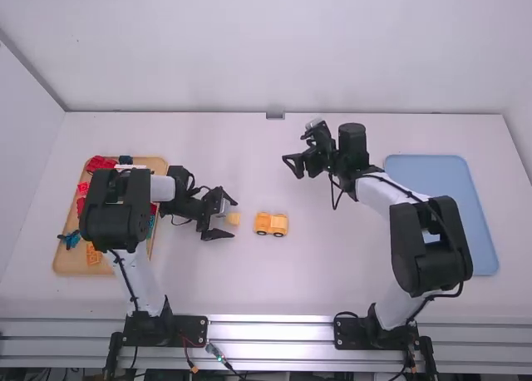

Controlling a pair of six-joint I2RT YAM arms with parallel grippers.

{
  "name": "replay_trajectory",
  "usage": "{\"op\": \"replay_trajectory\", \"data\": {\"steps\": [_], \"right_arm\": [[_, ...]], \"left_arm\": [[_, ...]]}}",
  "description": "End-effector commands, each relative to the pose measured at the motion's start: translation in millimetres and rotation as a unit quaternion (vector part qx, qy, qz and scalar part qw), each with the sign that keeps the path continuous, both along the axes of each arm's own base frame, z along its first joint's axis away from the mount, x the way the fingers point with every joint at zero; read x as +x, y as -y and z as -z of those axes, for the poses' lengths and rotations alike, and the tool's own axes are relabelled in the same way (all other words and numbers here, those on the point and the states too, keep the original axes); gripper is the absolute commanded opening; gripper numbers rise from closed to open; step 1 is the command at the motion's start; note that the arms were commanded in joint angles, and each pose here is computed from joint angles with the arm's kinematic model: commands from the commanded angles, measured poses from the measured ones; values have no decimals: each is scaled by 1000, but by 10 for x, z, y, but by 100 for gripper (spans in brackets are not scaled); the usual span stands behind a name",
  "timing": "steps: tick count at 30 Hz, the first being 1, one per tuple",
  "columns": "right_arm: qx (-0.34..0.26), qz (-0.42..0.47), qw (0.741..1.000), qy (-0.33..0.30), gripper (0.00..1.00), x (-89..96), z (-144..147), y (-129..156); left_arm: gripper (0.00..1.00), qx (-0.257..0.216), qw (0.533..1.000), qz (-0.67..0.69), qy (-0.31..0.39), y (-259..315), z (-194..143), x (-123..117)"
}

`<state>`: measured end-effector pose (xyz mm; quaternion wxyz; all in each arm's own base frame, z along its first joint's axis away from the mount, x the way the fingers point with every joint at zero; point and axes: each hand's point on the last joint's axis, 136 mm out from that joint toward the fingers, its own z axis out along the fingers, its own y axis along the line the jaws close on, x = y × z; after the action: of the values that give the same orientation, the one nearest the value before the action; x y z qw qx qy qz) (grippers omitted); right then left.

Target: Assemble lego blocks to make yellow taxi

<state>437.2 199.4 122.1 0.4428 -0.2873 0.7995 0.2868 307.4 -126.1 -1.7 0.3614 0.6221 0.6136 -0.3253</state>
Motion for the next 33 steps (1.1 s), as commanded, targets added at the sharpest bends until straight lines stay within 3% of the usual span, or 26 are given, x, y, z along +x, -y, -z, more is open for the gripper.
{"op": "replay_trajectory", "data": {"steps": [1, 6, 13, 16, 22, 33], "right_arm": [[1, -7, 1000, 15, 99, 45, -100, -39], [1, -6, 1000, 15, 99, 46, -98, -35], [-1, -6, 1000, 9, 99, 35, -77, -30], [-1, -6, 1000, 5, 99, 25, -63, -29], [-2, -6, 1000, 4, 99, 23, -60, -28], [-2, -4, 1000, 9, 99, 38, -74, -23]], "left_arm": [[99, -24, 1000, -5, 6, 14, -62, 82], [99, -16, 1000, -2, 2, 26, -14, 38], [99, -54, 997, -33, -51, 82, -122, 47], [99, -50, 997, -37, -51, 55, -107, 55], [100, 26, 996, -63, -62, -86, 137, 116], [79, 11, 996, -83, -35, -55, 305, 35]]}}
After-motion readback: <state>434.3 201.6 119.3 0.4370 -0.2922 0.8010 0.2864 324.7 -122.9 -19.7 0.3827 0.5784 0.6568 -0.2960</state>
